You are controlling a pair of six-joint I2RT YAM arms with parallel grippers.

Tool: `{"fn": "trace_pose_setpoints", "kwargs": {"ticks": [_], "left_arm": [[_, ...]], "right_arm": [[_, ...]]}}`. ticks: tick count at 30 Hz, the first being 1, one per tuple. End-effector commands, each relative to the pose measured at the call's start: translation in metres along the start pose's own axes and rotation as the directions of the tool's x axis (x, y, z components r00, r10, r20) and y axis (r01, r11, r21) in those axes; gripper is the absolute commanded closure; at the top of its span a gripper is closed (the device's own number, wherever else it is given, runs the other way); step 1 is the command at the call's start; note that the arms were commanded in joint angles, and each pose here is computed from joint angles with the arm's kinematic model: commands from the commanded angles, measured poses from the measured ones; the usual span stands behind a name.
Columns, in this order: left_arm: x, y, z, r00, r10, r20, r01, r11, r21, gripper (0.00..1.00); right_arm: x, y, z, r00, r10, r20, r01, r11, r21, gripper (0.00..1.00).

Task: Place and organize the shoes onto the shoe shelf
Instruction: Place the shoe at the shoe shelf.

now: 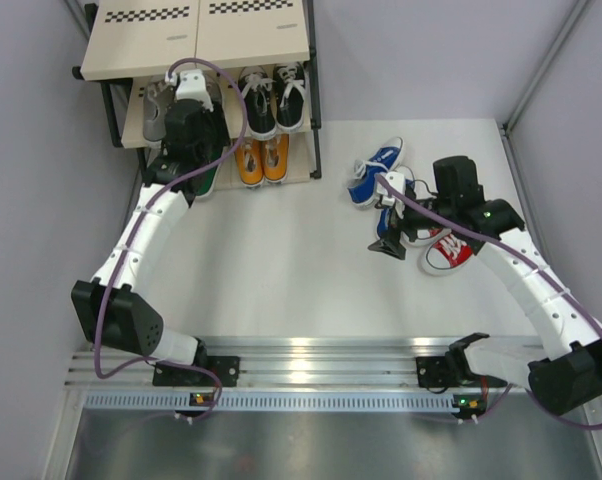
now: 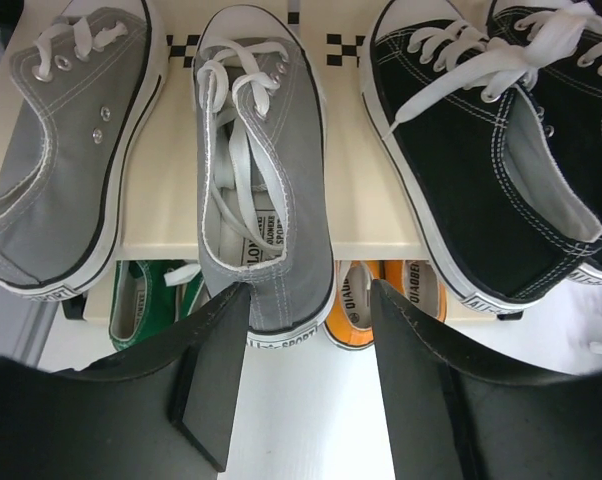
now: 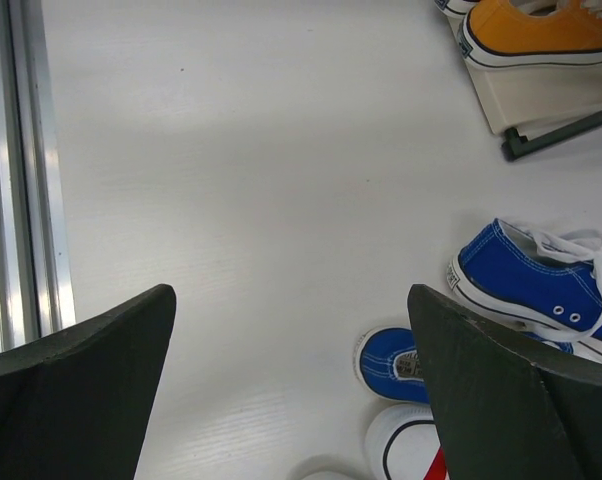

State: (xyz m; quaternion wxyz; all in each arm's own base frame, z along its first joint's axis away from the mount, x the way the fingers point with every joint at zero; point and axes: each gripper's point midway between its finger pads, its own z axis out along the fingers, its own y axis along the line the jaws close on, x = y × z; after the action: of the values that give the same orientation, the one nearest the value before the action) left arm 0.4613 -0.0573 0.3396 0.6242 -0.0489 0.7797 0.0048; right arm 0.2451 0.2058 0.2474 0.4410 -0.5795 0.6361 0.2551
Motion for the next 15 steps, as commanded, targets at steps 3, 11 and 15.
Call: {"fn": "trace_pose_setpoints", "kwargs": {"ticks": [3,11,15], "left_arm": [[-0.008,0.008,0.003,0.999,0.015,0.048,-0.013,0.999,-0.038,0.43],[-0.009,0.012,-0.006,0.997,0.046,0.057,-0.043,0.998,-0.041,0.43],[-0.021,0.005,-0.018,0.997,0.039,0.07,-0.04,0.999,0.014,0.4]], "right_arm": [[-0.017,-0.006,-0.003,0.998,-0.027,0.063,0.026,1.0,0.009,0.01],[-0.015,-0.005,-0.003,0.998,-0.016,0.065,0.016,1.0,0.007,0.0],[-0.015,-0.006,-0.003,0.998,-0.016,0.067,0.015,1.0,0.01,0.01]]}}
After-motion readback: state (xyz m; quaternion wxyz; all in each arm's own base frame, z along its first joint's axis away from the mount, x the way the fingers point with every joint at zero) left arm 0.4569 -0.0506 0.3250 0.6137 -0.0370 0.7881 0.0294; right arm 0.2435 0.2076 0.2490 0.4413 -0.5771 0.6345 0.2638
